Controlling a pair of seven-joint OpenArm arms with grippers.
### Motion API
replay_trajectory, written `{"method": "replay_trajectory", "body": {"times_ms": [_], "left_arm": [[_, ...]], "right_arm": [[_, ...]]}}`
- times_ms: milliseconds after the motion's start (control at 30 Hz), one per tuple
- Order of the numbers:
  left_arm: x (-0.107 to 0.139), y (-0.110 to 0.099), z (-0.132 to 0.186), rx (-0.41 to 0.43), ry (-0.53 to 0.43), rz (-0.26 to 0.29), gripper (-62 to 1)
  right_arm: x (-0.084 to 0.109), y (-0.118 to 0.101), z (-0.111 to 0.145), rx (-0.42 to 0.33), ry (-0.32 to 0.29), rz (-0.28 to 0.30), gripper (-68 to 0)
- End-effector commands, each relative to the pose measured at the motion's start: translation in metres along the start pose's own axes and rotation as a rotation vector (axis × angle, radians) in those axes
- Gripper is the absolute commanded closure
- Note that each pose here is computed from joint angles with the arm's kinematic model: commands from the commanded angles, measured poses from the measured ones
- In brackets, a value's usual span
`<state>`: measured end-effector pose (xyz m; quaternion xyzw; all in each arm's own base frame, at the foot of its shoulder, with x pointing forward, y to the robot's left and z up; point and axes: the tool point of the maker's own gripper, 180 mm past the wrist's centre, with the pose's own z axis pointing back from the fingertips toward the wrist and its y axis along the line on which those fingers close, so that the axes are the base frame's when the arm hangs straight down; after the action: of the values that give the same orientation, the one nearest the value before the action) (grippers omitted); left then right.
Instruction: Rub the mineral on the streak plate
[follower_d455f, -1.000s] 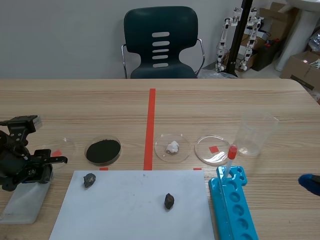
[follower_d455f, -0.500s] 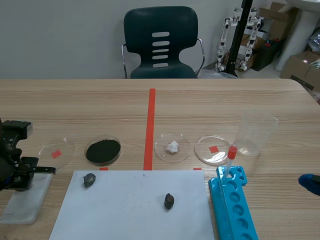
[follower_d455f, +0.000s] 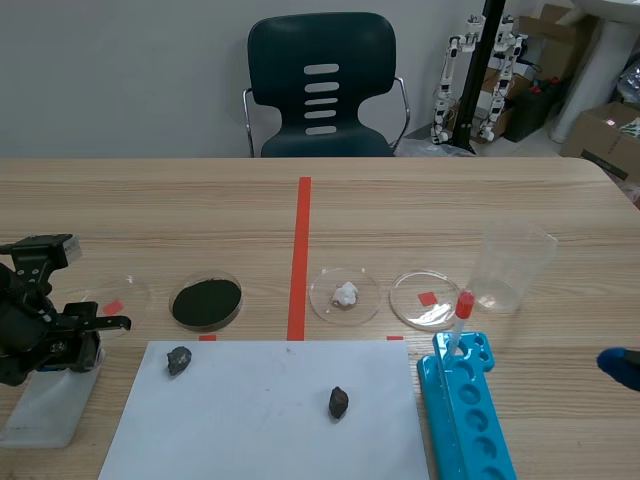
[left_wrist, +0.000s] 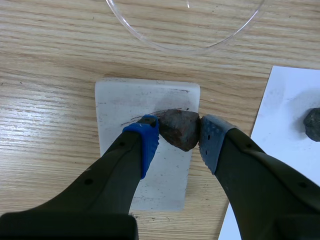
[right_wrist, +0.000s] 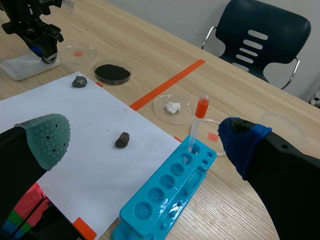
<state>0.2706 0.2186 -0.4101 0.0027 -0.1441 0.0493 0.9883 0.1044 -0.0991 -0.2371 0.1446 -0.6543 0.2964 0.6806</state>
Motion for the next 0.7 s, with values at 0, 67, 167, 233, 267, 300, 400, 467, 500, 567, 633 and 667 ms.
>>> {"method": "replay_trajectory", "body": {"times_ms": [0, 67, 167, 233, 267, 300, 400, 467, 500, 567, 633, 667], "left_arm": [[0.003, -0.003, 0.001, 0.005, -0.009, -0.018, -8.5], [0.004, 0.009, 0.001, 0.070, -0.016, -0.019, -8.5], [0.006, 0.022, 0.003, 0.146, -0.028, -0.020, -8.5], [0.008, 0.029, 0.004, 0.187, -0.036, -0.018, -8.5], [0.009, 0.034, 0.005, 0.211, -0.042, -0.014, -8.5], [0.010, 0.038, 0.006, 0.234, -0.047, -0.012, -8.5], [0.011, 0.046, 0.008, 0.280, -0.055, -0.013, -8.5], [0.012, 0.046, 0.008, 0.281, -0.056, -0.015, -8.5], [0.012, 0.045, 0.008, 0.277, -0.055, -0.014, -8.5], [0.010, 0.038, 0.006, 0.239, -0.046, -0.023, -8.5], [0.009, 0.029, 0.004, 0.184, -0.039, -0.026, -8.5], [0.008, 0.024, 0.003, 0.155, -0.035, -0.021, -8.5]], "right_arm": [[0.006, -0.002, -0.002, -0.005, -0.024, -0.001, -62.1], [0.006, -0.002, -0.002, -0.005, -0.024, -0.001, -62.1], [0.006, -0.002, -0.002, -0.005, -0.024, -0.001, -62.1], [0.006, -0.002, -0.002, -0.005, -0.024, -0.001, -62.1], [0.006, -0.002, -0.002, -0.005, -0.024, -0.001, -62.1], [0.006, -0.002, -0.002, -0.005, -0.024, -0.001, -62.1], [0.006, -0.002, -0.002, -0.005, -0.024, -0.001, -62.1], [0.006, -0.002, -0.002, -0.005, -0.024, -0.001, -62.1], [0.006, -0.002, -0.002, -0.005, -0.024, -0.001, -62.1], [0.006, -0.002, -0.002, -0.005, -0.024, -0.001, -62.1], [0.006, -0.002, -0.002, -0.005, -0.024, -0.001, -62.1], [0.006, -0.002, -0.002, -0.005, -0.024, -0.001, -62.1]]}}
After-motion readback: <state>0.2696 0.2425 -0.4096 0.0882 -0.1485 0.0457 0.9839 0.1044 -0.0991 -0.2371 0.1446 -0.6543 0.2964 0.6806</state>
